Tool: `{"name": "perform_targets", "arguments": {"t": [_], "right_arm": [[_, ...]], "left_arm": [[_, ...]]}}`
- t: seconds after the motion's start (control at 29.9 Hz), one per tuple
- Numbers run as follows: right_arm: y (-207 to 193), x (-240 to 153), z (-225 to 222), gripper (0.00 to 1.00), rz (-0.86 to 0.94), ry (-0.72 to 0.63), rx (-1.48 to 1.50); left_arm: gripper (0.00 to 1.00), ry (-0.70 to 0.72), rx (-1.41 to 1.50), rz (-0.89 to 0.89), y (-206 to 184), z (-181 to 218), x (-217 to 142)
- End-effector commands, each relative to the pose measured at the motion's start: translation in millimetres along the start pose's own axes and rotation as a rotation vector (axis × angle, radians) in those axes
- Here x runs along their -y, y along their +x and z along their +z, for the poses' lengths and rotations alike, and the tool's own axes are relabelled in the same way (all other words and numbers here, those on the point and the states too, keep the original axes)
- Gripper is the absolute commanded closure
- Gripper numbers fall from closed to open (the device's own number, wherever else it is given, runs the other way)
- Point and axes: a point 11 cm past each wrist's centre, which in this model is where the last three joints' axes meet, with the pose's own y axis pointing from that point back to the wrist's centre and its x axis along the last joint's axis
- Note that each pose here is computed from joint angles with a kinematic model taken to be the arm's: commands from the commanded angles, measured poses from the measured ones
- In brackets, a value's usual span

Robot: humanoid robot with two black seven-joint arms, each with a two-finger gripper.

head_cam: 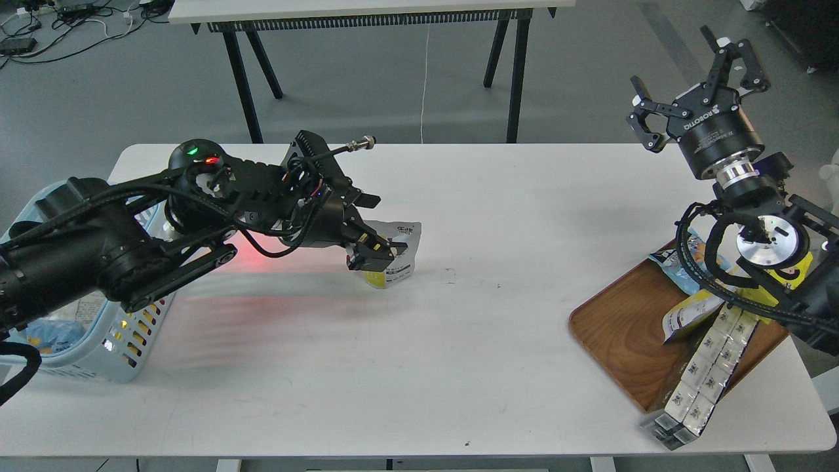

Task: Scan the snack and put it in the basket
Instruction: 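Reach the left gripper to the standing yellow packet and grasp it, then lift the packet with the left gripper past the barcode scanner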

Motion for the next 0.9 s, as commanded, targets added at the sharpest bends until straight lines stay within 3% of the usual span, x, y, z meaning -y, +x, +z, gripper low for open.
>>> {"name": "perform_targets", "arguments": {"t": [0.0,0.07,0.2,0.5,0.73,0.87], "right_arm": [[-0.9,1.0,-0.7,0.01,-0.003,0.001,-0.001],[-2.6,2.6,-1.3,0.01,-0.007,0.003,-0.001],[-5.3,6.0,-4.9,0.01,-0.015,0.009,-0.004],[-4.7,5.6,-6.7,0.01,-0.014,0.010,-0.007],[-5.7,10.5,-17.0,0.01,-0.010,0.031,-0.022],[-11.6,17.1,-25.1,0.01,-0.026,0.047,-0.028]], "left_arm": [[0.40,0.002,0.000,-0.002,-1.0,-0.7,-0.5],[0.48,0.009,-0.004,-0.006,-2.7,-3.5,-1.5],[0.54,0.029,-0.021,-0.022,-8.9,-11.4,-2.0],[0.82,0.038,-0.027,-0.029,-11.7,-15.2,-3.3],[0.97,0.044,-0.031,-0.031,-12.6,-16.8,-2.4],[1.00,0.045,-0.030,-0.028,-11.8,-17.7,-3.6]]}}
